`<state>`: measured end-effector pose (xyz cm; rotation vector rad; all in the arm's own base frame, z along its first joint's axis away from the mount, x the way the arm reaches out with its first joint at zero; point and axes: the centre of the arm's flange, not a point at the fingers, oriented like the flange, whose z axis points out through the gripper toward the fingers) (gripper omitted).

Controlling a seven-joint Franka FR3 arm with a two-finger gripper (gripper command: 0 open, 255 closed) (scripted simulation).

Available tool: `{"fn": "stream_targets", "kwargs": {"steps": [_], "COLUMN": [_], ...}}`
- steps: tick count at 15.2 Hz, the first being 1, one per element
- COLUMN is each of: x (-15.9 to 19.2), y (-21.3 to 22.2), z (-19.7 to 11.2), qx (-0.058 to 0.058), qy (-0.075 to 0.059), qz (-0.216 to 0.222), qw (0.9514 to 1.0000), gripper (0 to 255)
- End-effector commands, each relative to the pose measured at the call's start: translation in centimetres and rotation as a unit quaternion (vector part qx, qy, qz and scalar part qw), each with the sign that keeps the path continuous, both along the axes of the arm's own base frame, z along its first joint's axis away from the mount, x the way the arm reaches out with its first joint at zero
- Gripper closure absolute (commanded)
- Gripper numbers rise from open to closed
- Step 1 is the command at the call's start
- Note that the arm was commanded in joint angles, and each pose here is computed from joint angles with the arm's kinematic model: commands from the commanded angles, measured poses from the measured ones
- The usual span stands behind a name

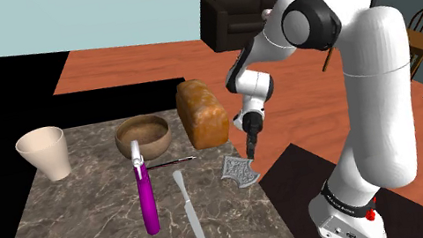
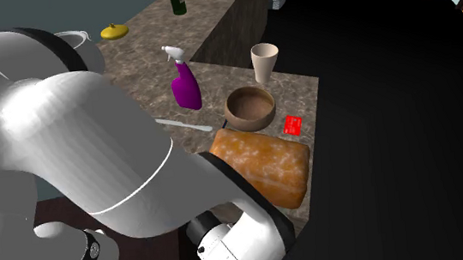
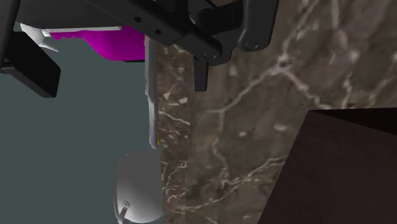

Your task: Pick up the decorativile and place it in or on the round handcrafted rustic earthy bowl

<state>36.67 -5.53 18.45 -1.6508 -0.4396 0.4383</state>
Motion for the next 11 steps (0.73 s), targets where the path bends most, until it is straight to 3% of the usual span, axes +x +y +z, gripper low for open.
{"fn": "stream_targets", "kwargs": {"steps": [1,11], "x": [-0.4,-2.5], "y": [1.2,4.5], "z": [-2.0,-2.1], "qx": [0.035,0.035], "qy": [0.012,0.012], "qz": [0.008,0.008], "qw": [0.9993,0.9993], "gripper": [0,0]}}
